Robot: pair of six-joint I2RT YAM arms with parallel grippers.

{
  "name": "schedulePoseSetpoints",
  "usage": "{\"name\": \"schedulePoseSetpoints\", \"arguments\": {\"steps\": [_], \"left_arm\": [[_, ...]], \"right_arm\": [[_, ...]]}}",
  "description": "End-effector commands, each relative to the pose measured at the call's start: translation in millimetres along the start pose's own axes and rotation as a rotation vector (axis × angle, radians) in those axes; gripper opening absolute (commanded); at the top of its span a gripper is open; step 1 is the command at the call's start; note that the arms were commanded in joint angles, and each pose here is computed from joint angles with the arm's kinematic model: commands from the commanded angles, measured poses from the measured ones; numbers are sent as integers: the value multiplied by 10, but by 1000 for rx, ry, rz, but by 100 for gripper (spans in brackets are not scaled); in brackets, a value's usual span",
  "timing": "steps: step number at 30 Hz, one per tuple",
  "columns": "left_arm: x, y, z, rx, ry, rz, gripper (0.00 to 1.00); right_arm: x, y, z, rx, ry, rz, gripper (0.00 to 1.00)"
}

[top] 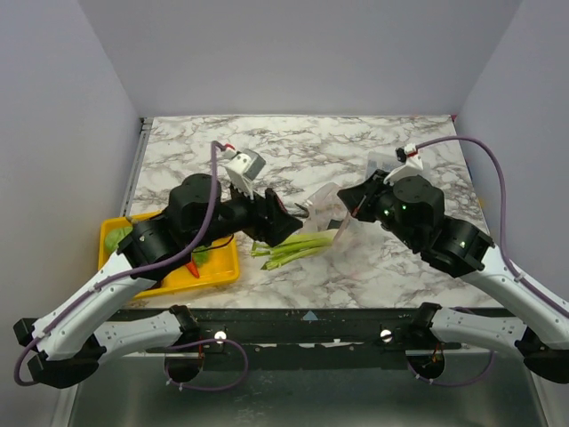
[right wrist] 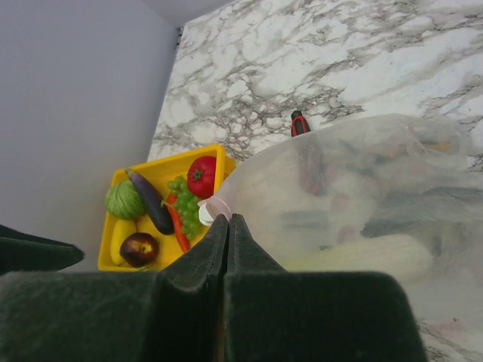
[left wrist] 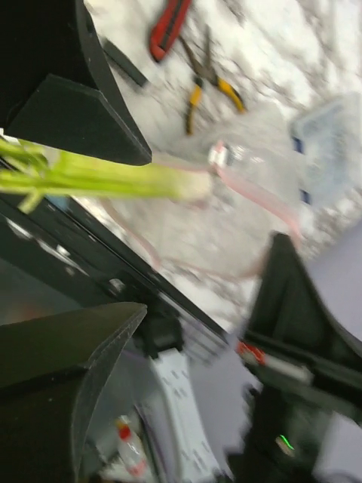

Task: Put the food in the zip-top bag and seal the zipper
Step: Adjust the fake vegetable in the zipper food storage bag.

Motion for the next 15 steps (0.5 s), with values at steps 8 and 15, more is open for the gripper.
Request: {"name": "schedulePoseSetpoints", "arguments": {"steps": [8, 15], "left_arm": [[324, -73, -1014, 580, -300, -183, 86], [235, -211, -1233, 614, -182, -356, 84]], "right_arm": [[100, -7, -6, 84, 143, 38, 1], [96, -16, -25, 92, 137, 41, 1]]}}
Point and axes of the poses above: each gripper's point midway between its finger pads, its own y axis back along the fingers, its own x axis along the line the jaws close on, z = x × y, the point moved 9 cm from there along y, back along the fingers, and after that the axes turned 12 degrees about -y, right-handed, at the moved point
